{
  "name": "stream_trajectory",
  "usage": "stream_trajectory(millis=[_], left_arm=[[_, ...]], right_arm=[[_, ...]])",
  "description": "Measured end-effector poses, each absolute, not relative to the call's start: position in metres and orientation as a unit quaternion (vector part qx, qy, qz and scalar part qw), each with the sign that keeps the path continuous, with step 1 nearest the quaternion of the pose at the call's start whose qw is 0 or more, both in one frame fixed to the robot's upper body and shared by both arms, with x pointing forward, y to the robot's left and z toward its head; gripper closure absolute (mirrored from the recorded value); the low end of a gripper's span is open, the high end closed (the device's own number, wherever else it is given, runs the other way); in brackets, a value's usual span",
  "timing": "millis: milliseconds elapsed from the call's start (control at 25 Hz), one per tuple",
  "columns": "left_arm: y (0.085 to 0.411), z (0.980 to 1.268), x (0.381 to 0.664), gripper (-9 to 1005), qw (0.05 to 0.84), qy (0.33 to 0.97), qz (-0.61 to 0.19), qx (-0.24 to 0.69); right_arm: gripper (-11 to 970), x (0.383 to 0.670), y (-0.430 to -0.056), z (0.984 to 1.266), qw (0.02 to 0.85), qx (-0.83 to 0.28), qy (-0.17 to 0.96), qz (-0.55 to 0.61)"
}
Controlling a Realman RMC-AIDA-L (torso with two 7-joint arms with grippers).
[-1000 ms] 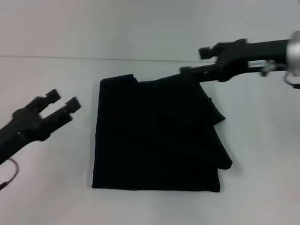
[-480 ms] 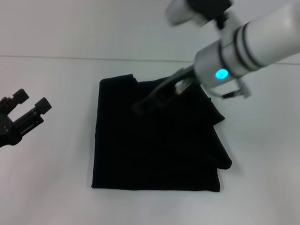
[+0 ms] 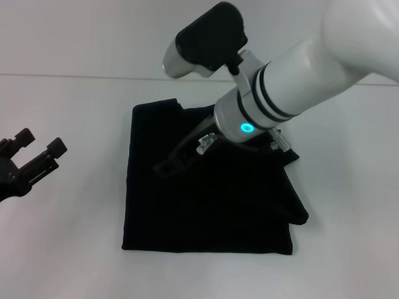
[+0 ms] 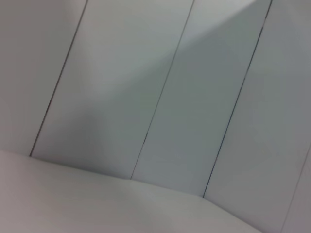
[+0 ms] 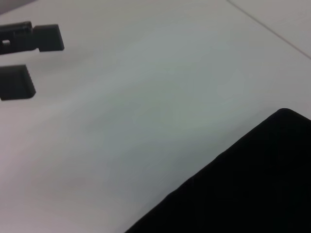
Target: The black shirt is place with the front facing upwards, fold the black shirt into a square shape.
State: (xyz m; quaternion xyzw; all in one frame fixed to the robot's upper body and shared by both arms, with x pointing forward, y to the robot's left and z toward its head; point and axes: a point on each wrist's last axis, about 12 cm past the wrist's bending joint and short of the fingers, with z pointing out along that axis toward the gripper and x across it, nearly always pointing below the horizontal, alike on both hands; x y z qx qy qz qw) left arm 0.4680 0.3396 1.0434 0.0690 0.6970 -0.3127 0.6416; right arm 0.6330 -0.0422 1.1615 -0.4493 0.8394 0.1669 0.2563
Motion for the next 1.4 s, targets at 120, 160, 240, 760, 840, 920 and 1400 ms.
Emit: stream_trajectory(millis=[120,160,240,760,840,920,1400], left_arm=[[0.338,1.042,0.468,122,0.639,0.699,-0.313,0.065],[0.338,1.041,0.469,122,0.639,0.699,-0.313,0.064],[0.337,1.041,0.469,122,0.639,0.700,-0.314,0.062],[0.332,1.037,0.479,122,0.634,0.708,-0.305,0.058],[0.328,1.037,0.483,122,0.633,0.707,-0.308,0.060],[0.322,1.037,0.488,122,0.633,0.704,-0.315,0.064],[0.312,1.038,0.496,121,0.632,0.700,-0.324,0.069]], right_arm=[[109,0.632,-0.038,1.156,0.260,-0.459,0.835,0.155],[110,0.632,-0.037,1.155,0.262,-0.462,0.833,0.151],[111,0.631,-0.035,1.152,0.268,-0.467,0.830,0.145],[218,0.632,-0.029,1.135,0.274,-0.483,0.823,0.117],[224,0.633,-0.033,1.130,0.272,-0.479,0.827,0.111],[230,0.633,-0.039,1.124,0.267,-0.475,0.832,0.106],[268,0.638,-0.054,1.116,0.288,-0.464,0.832,0.098]])
